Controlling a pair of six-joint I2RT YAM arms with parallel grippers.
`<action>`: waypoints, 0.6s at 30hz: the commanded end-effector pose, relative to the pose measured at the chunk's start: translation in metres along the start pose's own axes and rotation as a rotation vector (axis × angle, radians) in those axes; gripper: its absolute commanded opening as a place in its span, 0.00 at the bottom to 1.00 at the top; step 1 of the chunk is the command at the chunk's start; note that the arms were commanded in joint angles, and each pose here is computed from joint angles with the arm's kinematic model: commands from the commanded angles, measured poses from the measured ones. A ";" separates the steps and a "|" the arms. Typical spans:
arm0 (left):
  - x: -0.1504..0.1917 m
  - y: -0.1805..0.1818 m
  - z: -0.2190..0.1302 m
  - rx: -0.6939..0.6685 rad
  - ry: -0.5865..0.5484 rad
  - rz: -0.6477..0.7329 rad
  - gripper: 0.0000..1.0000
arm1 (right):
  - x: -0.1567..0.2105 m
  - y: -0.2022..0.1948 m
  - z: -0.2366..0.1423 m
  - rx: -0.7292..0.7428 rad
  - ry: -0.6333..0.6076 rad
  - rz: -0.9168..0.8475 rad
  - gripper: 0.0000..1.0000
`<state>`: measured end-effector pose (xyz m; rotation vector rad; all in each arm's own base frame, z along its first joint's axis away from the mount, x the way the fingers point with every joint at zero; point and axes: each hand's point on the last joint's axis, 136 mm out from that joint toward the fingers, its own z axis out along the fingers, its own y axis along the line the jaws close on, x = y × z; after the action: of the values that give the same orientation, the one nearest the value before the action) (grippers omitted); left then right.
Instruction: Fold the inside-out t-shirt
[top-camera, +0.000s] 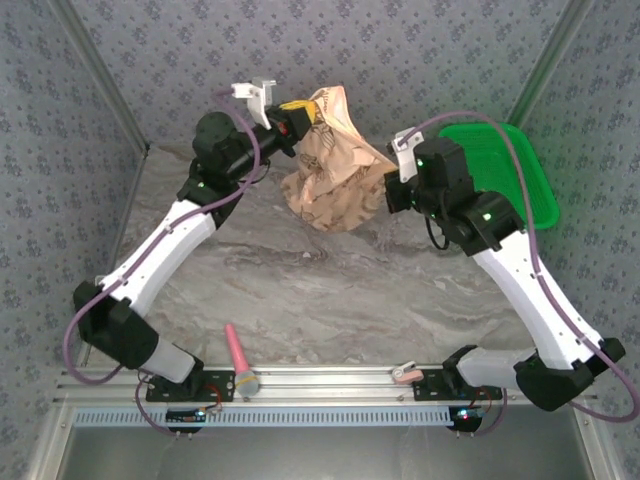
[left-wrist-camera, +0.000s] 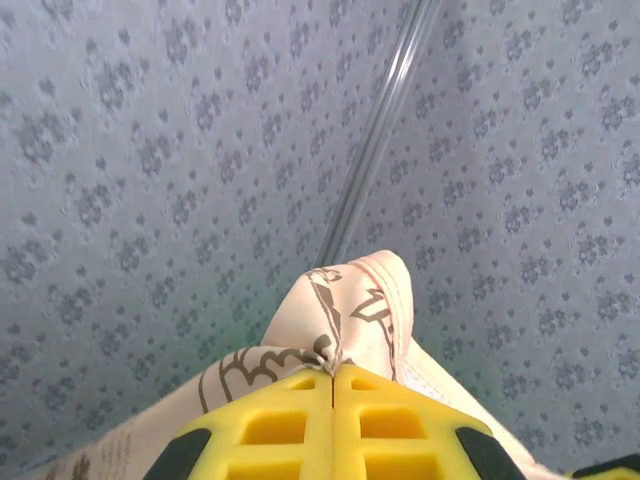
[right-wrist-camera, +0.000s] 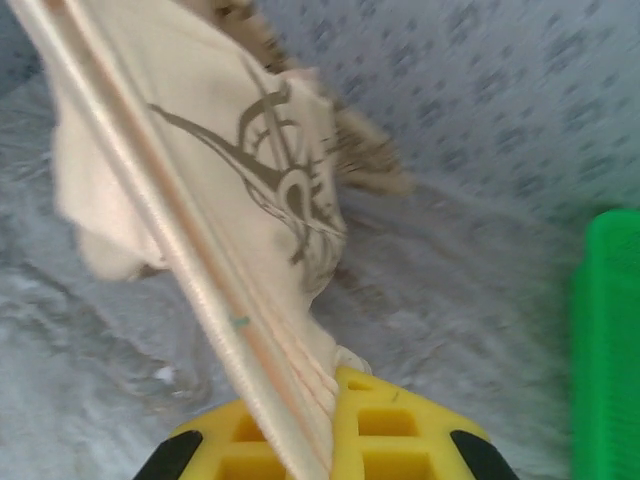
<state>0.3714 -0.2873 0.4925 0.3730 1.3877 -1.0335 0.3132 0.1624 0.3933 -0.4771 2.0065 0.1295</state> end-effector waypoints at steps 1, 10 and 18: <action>-0.027 -0.020 -0.025 -0.082 -0.070 0.113 0.00 | -0.013 -0.031 -0.041 0.143 -0.025 -0.144 0.00; -0.061 -0.045 -0.064 -0.140 -0.168 0.264 0.00 | -0.080 -0.048 -0.058 0.218 -0.208 -0.216 0.00; -0.053 -0.001 -0.037 -0.205 -0.125 0.400 0.00 | -0.120 -0.089 0.020 0.351 -0.199 -0.127 0.00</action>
<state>0.3366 -0.2569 0.5158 0.4384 1.2769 -0.6681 0.3826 0.1338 0.4821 -0.4577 1.7839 -0.1716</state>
